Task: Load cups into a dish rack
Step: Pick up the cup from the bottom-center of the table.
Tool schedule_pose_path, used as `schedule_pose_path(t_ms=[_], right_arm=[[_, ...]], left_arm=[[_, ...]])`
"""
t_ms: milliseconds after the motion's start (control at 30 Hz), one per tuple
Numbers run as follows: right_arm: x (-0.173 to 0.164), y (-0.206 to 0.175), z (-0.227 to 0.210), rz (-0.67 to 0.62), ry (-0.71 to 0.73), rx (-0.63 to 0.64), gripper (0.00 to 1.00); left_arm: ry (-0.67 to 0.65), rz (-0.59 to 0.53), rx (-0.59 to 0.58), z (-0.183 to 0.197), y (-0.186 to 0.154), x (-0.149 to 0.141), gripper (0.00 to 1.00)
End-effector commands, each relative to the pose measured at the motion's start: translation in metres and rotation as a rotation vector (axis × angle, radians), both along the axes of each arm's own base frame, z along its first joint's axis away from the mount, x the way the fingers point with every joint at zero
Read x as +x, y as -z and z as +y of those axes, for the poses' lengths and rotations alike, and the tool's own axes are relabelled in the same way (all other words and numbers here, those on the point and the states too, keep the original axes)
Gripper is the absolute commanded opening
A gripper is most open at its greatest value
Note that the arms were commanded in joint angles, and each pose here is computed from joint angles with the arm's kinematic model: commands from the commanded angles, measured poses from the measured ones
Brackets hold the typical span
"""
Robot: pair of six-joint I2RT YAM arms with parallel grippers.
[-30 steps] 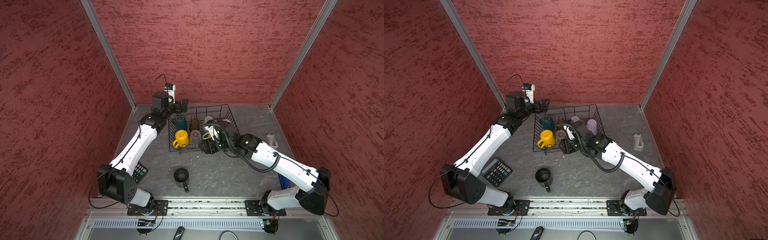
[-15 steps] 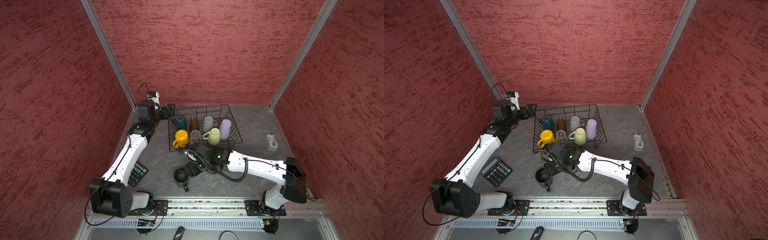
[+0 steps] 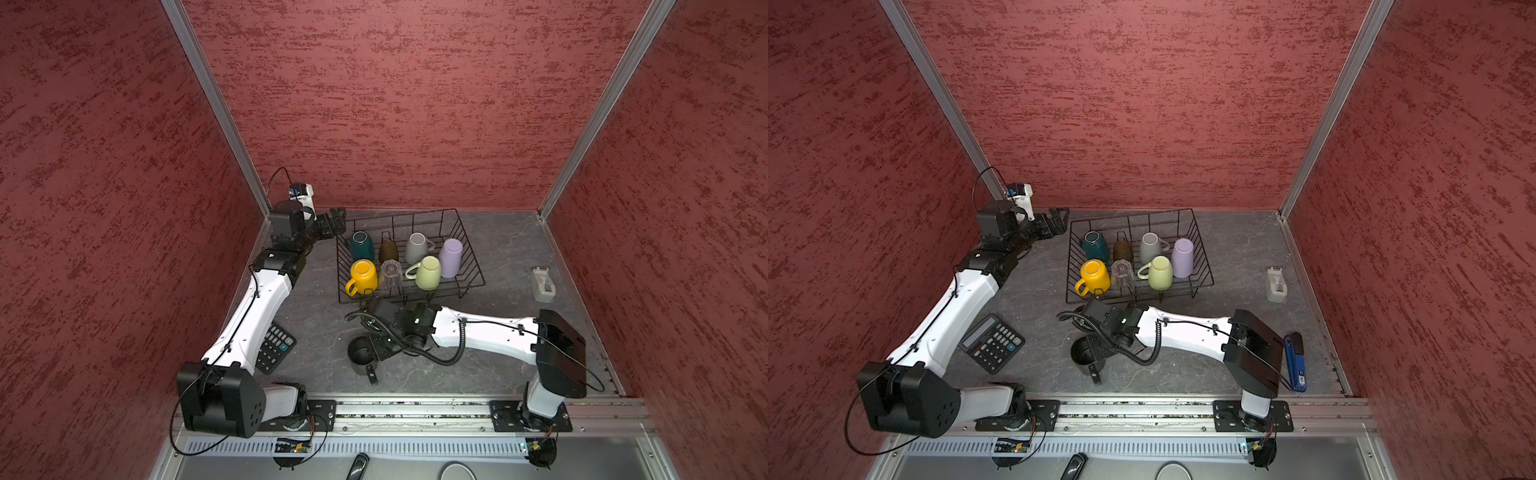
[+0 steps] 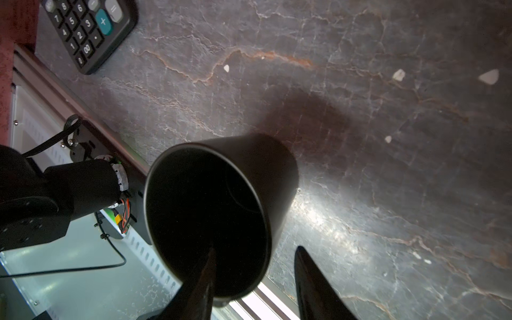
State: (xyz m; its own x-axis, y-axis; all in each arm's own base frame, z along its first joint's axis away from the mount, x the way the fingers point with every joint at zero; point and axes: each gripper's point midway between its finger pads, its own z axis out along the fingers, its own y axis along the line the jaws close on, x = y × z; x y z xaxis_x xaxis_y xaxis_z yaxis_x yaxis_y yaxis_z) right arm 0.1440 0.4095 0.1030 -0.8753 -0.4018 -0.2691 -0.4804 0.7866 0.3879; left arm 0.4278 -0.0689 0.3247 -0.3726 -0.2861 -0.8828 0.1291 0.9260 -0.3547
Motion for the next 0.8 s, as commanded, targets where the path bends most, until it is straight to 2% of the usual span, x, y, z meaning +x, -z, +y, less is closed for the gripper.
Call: schedule_pose_path(t_ms=[0,467,767], right_arm=[[0.009,-0.006,0.011,-0.029,0.044,0.012,0.45],[0.022,0.015,0.009,-0.075,0.055,-0.099,0.27],[0.026,0.006,0.010,-0.109,0.048,-0.084,0.05]], left_arm=[[0.010,-0.049,0.006,0.002,-0.012,-0.005,1.00],[0.006,-0.077,-0.002,0.007,-0.019,-0.009,1.00],[-0.032,-0.085,-0.007,0.014,-0.019,-0.008,1.00]])
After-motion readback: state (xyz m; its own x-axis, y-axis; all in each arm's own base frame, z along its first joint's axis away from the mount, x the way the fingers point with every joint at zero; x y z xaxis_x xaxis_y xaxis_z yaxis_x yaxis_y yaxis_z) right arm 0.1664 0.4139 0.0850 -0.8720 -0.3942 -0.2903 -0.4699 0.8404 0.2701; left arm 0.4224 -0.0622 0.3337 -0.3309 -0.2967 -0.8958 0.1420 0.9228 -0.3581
